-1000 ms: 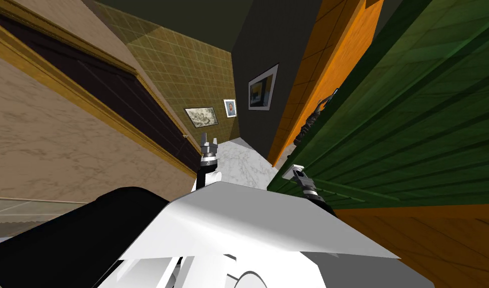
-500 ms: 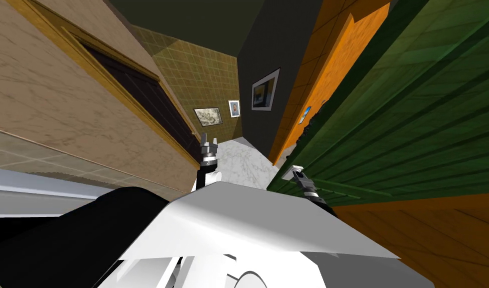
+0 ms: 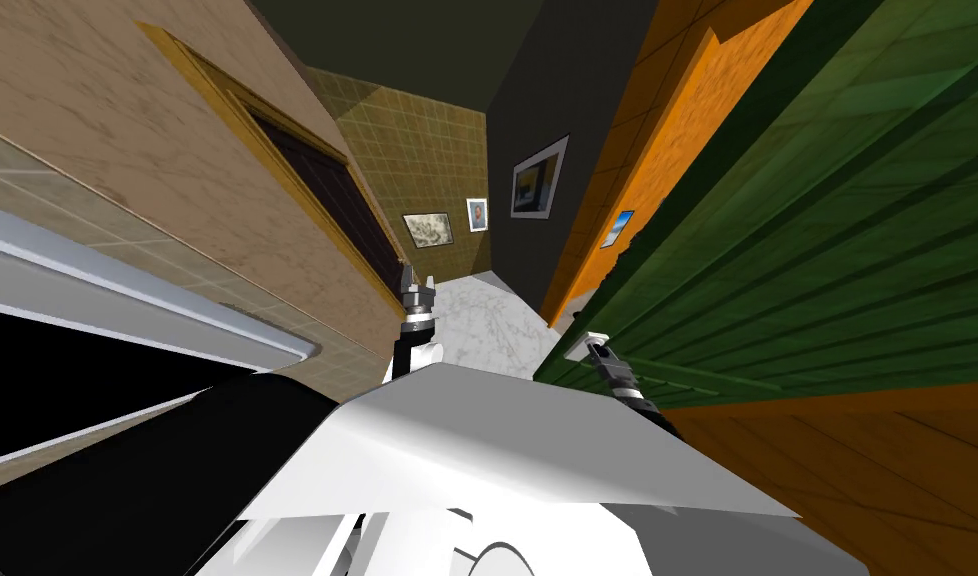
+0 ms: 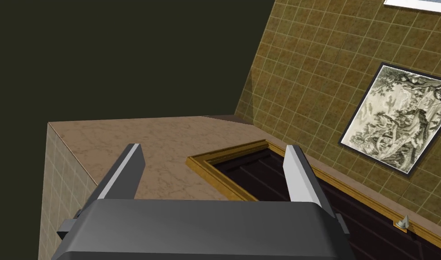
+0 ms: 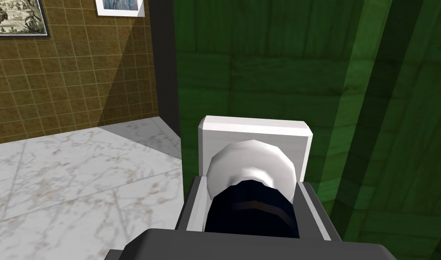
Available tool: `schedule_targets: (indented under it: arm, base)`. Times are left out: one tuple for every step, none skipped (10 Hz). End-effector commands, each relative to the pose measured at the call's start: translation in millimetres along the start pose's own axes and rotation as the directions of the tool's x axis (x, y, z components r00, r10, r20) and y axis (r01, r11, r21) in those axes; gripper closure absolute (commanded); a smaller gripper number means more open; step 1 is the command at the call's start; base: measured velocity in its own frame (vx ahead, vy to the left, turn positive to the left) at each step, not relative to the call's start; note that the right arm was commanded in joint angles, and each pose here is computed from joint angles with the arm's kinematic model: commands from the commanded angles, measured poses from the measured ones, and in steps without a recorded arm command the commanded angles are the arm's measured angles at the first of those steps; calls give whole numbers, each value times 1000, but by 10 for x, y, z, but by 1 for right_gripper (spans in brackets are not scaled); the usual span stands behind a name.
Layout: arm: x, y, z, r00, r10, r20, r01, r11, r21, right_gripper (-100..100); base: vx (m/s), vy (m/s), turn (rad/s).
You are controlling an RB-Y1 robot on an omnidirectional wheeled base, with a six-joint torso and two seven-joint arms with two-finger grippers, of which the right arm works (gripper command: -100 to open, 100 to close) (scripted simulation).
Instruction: Pull the door open
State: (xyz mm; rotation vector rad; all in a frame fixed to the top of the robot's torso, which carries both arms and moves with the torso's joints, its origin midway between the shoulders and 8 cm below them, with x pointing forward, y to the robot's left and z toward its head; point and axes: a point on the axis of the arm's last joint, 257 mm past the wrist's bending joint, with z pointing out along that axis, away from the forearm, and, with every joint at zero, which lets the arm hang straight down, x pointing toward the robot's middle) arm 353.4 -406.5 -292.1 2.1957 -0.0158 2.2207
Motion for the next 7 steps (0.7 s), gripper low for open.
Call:
schedule_targets:
  arm:
    - [-35,-19,-59,1000,4,9,-4,1000,15,100]
    - [-36,-19,-83,1000,5,9,-5,1000,24,100]
    - [-37,-19,-106,1000,5,10,-5,999,31,100]
    - [-38,-20,-125,1000,5,10,-6,999,38,100]
    - [-39,-20,-144,1000,6,11,-6,999,45,100]
    - [-16,-19,-107,1000,4,4,-4,999,41,100]
    - [-25,-18,-142,1000,4,6,-4,999,52,100]
  base:
    - [-221,-67,145]
    - [-186,-65,129]
    - [-197,-64,130]
    - [-203,-73,104]
    - [-198,-42,112]
    - [-87,-12,26]
    - [-128,-34,128]
